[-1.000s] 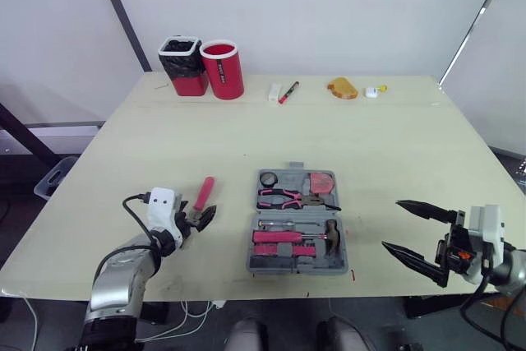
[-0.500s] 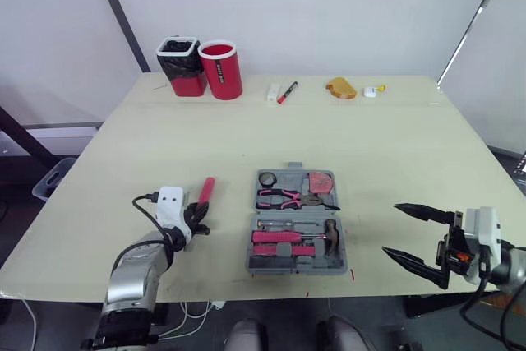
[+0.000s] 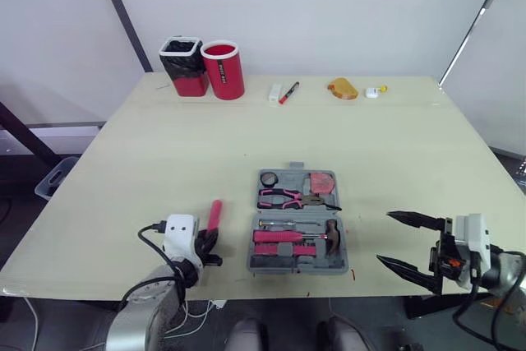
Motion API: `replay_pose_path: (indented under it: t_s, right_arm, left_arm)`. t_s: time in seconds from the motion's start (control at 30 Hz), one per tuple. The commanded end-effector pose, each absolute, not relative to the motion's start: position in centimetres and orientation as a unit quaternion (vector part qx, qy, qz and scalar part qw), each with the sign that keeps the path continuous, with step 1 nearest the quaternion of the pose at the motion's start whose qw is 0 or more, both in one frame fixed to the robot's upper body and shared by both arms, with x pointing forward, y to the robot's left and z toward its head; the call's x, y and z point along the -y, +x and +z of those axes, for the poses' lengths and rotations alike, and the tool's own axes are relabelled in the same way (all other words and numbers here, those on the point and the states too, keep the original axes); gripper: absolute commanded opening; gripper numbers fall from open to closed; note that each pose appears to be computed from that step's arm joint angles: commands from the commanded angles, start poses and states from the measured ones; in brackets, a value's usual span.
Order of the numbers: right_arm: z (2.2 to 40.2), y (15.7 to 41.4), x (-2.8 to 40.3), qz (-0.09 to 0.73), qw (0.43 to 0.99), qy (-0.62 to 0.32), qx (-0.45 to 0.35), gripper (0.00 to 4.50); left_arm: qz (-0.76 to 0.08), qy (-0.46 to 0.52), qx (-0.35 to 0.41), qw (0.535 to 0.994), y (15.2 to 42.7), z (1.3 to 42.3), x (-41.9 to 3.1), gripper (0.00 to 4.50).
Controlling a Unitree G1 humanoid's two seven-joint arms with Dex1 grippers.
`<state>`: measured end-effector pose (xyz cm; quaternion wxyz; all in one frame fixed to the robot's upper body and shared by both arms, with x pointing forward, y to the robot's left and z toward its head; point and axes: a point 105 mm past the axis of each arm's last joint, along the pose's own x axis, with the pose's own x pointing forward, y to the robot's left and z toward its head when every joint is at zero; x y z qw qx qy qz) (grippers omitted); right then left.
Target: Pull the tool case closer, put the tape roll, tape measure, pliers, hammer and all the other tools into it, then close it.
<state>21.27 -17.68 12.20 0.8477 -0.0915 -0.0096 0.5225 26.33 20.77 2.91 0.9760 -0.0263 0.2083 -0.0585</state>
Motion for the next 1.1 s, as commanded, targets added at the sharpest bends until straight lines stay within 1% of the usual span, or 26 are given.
replay_pose_path:
  t_s: [0.03, 0.13, 0.2, 0.23, 0.27, 0.3, 0.33, 0.43, 0.57, 0.77, 0.93, 1.0, 1.1]
  right_arm:
    - [12.9, 21.3, 17.5, 0.529, 0.842, -0.102, 0.030, 4.50]
    - [12.9, 21.4, 17.5, 0.530, 0.841, -0.103, 0.030, 4.50]
    - [12.9, 21.5, 17.6, 0.530, 0.841, -0.103, 0.030, 4.50]
    - [12.8, 21.5, 17.6, 0.530, 0.841, -0.103, 0.030, 4.50]
    - [12.8, 21.5, 17.6, 0.530, 0.841, -0.103, 0.030, 4.50]
    - [12.7, 21.5, 17.6, 0.530, 0.841, -0.103, 0.030, 4.50]
    - [12.7, 21.5, 17.5, 0.530, 0.841, -0.103, 0.030, 4.50]
    - [12.6, 21.5, 17.4, 0.529, 0.842, -0.101, 0.032, 4.50]
    - [12.6, 21.4, 17.4, 0.527, 0.844, -0.097, 0.036, 4.50]
    - [12.6, 20.7, 17.0, 0.542, 0.835, -0.086, 0.038, 4.50]
    - [12.6, 20.1, 17.0, 0.559, 0.825, -0.079, 0.030, 4.50]
    - [12.4, 20.2, 17.1, 0.557, 0.826, -0.083, 0.031, 4.50]
    - [12.3, 20.3, 17.0, 0.555, 0.827, -0.085, 0.031, 4.50]
  left_arm:
    - [-0.064, -0.029, -0.190, 0.979, 26.3, 3.9, -20.0, 0.40]
    - [-0.035, -0.017, -0.192, 0.981, 26.4, 3.7, -21.0, 0.40]
    - [-0.036, -0.024, -0.183, 0.982, 26.6, 3.9, -21.0, 1.46]
    - [-0.040, -0.029, -0.179, 0.983, 26.6, 4.1, -20.8, 1.85]
    - [-0.044, -0.032, -0.176, 0.983, 26.6, 4.2, -20.7, 2.04]
    - [-0.045, -0.034, -0.174, 0.983, 26.6, 4.3, -20.7, 2.54]
    - [-0.048, -0.037, -0.170, 0.984, 26.6, 4.4, -20.6, 2.93]
    - [-0.056, -0.041, -0.158, 0.985, 26.5, 5.0, -20.5, 4.45]
    - [-0.064, -0.053, -0.137, 0.987, 26.5, 5.9, -20.1, 4.45]
    - [-0.099, -0.031, -0.106, 0.989, 27.3, 8.1, -20.5, 4.45]
    - [-0.193, 0.003, -0.089, 0.977, 28.6, 9.9, -20.9, 4.45]
    - [-0.271, 0.046, -0.093, 0.957, 29.1, 10.4, -20.6, 4.45]
    - [-0.364, 0.103, -0.103, 0.920, 29.3, 10.9, -20.6, 4.45]
